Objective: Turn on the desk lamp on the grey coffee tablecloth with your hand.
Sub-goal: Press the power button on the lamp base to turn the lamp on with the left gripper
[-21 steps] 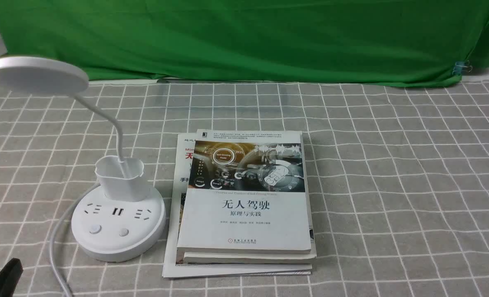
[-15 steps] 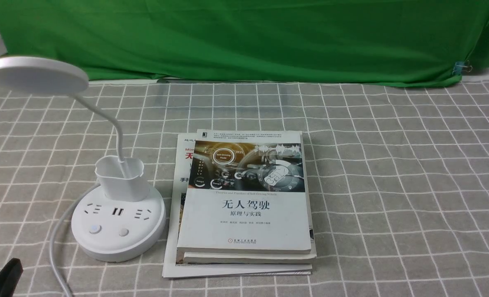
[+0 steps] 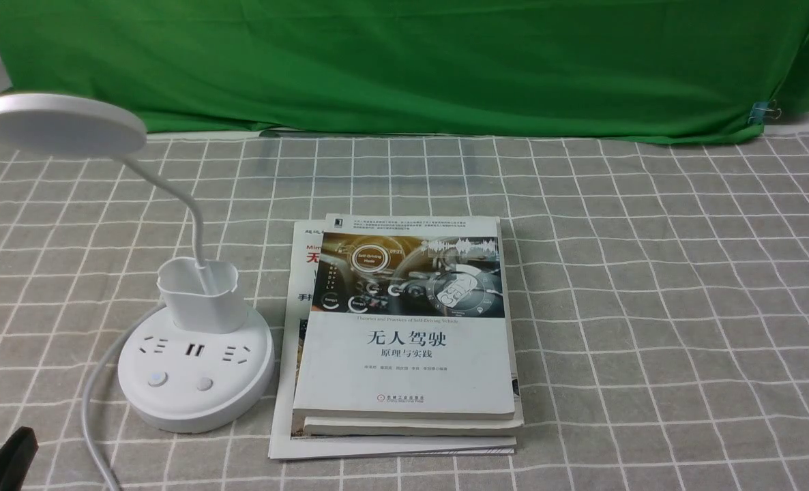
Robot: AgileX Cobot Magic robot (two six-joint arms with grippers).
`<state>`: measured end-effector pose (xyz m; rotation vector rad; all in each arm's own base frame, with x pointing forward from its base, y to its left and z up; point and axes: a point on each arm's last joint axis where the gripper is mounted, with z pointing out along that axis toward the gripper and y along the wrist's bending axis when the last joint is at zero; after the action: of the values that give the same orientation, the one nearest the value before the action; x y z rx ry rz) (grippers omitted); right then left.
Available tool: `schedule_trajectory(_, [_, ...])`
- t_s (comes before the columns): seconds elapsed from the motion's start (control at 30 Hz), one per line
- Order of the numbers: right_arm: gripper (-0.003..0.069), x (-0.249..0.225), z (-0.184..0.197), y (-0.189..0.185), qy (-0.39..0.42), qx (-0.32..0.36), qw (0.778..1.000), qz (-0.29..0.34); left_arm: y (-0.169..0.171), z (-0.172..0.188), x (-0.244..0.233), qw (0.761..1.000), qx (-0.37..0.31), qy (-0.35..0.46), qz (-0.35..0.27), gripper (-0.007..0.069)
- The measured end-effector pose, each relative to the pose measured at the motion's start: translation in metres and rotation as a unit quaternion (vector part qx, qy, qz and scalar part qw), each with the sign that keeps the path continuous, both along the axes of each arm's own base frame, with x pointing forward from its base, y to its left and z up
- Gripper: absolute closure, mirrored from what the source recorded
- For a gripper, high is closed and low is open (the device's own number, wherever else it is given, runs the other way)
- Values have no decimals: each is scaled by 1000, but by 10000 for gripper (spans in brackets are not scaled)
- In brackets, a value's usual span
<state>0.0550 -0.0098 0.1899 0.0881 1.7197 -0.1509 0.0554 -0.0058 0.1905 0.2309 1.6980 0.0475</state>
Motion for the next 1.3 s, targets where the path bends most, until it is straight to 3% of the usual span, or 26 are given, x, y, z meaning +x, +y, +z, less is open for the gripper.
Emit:
schedule_trajectory(0.23, [414,0,0,0,0,0,1000,0,0,8,1,999,-4,-43,1,386])
schedule_trajectory(0.4, [414,0,0,0,0,0,1000,0,0,24,0,991,-13,-134,2,386])
schedule_trajectory(0.7, [414,0,0,0,0,0,1000,0,0,26,0,989,-13,-145,2,386])
schedule_trajectory(0.87, [414,0,0,0,0,0,1000,0,2,37,-2,977,-87,-195,5,386])
schedule_trajectory(1.0, [414,0,0,0,0,0,1000,0,1,46,-4,980,-113,-165,2,386])
schedule_trajectory(1.13, [414,0,0,0,0,0,1000,0,-1,93,0,991,-91,-96,-1,386])
schedule_trajectory(1.23, [414,0,0,0,0,0,1000,0,-2,106,9,995,-95,-39,2,386])
schedule_trajectory(1.3, [414,0,0,0,0,0,1000,0,-5,108,25,994,-95,52,6,386])
